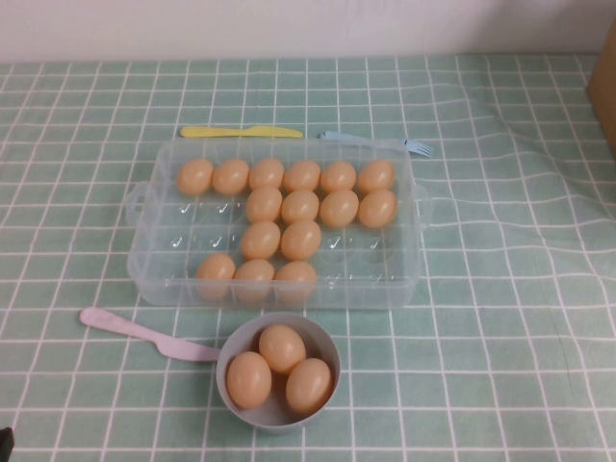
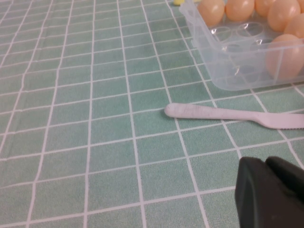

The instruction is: Take an egg out of the egg box

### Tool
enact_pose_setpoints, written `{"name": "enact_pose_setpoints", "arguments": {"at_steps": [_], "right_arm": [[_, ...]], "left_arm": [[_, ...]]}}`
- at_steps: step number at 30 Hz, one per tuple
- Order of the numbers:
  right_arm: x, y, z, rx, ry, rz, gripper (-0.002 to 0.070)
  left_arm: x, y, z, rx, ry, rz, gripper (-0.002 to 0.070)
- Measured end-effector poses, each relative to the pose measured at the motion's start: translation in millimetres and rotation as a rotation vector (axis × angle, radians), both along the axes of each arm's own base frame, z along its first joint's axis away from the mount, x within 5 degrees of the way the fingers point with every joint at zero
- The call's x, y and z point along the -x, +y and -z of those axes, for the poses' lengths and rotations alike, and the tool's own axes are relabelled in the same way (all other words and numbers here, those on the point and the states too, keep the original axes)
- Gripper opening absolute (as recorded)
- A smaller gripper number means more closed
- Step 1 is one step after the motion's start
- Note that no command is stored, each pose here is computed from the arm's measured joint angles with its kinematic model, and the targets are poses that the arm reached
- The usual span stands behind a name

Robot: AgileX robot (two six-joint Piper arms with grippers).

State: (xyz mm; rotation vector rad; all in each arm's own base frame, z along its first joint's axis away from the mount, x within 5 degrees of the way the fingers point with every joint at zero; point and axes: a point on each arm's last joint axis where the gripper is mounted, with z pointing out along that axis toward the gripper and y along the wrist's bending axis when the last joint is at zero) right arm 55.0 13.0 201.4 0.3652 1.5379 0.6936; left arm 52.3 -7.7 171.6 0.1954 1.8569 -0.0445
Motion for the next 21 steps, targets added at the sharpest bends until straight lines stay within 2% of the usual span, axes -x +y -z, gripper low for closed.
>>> {"name": "enact_pose_setpoints", "arguments": {"at_steps": [4,8,17,21], "right_arm": [[1,4,3,-0.016,0.043,-0.045,-0.0017],[-1,14,-20,0.001,0.151,-0.155,-0.0017],[-44,39,-78,0.253,0.574,-0.429,-0.0017],[-69,42,-90,0.365,0.715,-0.484,-0.0017]], "left_arm": [[0,0,0,0.000,0.000,0.000,-0.0003],[0,0,0,0.000,0.000,0.000,-0.0003],[0,0,0,0.000,0.000,0.000,-0.0003],[0,0,0,0.000,0.000,0.000,-0.0003]]}}
